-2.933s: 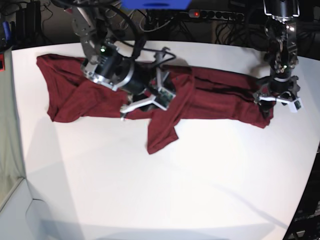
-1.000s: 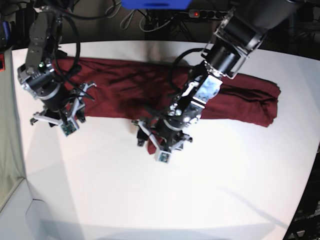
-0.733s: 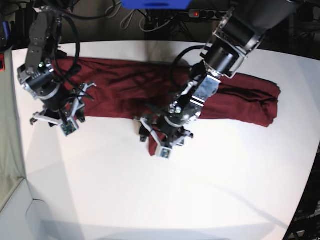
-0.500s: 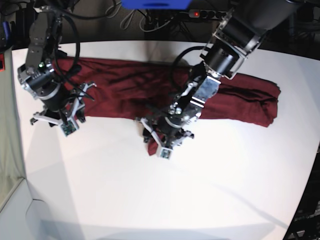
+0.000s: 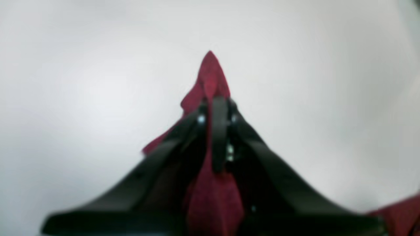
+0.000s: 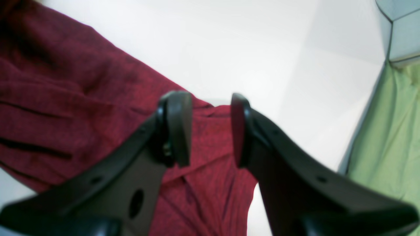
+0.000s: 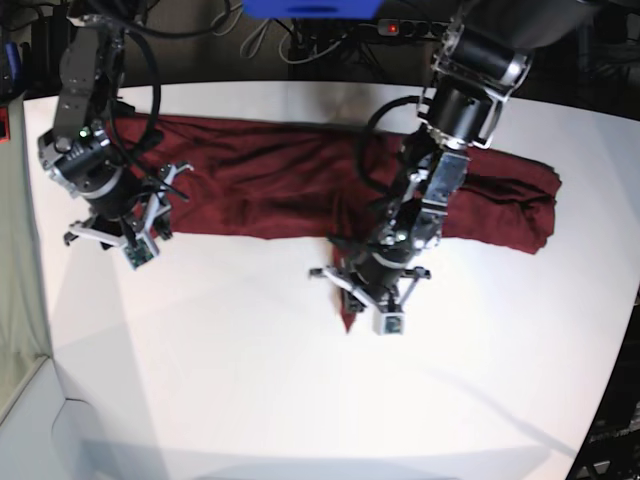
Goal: Layout the t-shirt on the table in an organized manner, then fold the t-shirt properly
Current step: 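Move the left gripper to the strip end and grasp it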
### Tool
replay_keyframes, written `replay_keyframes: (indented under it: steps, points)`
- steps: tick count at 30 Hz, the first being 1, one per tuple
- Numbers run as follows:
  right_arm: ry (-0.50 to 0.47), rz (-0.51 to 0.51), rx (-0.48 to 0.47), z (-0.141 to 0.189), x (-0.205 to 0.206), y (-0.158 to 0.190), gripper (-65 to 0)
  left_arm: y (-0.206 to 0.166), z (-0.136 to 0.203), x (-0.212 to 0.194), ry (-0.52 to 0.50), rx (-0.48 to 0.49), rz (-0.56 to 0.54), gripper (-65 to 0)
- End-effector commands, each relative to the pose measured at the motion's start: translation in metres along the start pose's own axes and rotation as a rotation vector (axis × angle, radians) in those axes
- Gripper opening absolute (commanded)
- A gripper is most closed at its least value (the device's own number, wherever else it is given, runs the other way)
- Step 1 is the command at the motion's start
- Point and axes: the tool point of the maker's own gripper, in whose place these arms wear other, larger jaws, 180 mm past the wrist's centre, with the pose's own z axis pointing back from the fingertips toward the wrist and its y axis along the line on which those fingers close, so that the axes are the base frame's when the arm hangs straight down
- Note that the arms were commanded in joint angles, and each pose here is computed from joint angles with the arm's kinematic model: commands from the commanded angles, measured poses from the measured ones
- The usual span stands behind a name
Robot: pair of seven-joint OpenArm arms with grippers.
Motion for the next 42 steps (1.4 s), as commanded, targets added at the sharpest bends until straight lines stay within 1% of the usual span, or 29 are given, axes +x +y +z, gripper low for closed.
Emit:
replay_keyframes:
  steps: [1,5,9,13,18,23,32,35,42]
  points:
    - [-0.048,0.011,-0.012,0.003,0.013,-0.006,-43.9,0.001,0.004,0.034,-0.091,-0.006,0.013,-65.0]
    - [-0.049,0.012,-0.013,0.003,0.013,-0.006,-43.9,0.034,0.033,0.064,-0.204,0.047,0.069,-65.0]
    - [-0.051,0.013,-0.009,0.003,0.014,-0.004,-43.9,0.06,0.069,0.076,-0.292,0.099,0.118,-65.0]
    - [-0.054,0.011,-0.005,0.002,0.015,-0.003,-43.9,0.089,0.106,0.074,-0.346,0.175,0.159,-65.0]
    - [-0.058,0.01,-0.004,0.002,0.017,-0.003,-43.9,0.127,0.149,0.066,-0.385,0.283,0.189,-65.0]
    - [-0.06,0.008,-0.002,0.002,0.017,-0.002,-43.9,0.162,0.173,0.055,-0.388,0.382,0.209,-65.0]
    - [-0.065,-0.008,0.009,0.001,0.018,0.004,-43.9,0.208,0.204,0.048,-0.41,0.514,0.242,-65.0]
    - [-0.065,-0.008,0.009,0.001,0.018,0.004,-43.9,0.215,0.205,0.035,-0.379,0.534,0.249,-65.0]
    - [-0.064,-0.009,0.009,0.001,0.017,0.004,-43.9,0.228,0.195,-0.005,-0.28,0.567,0.288,-65.0]
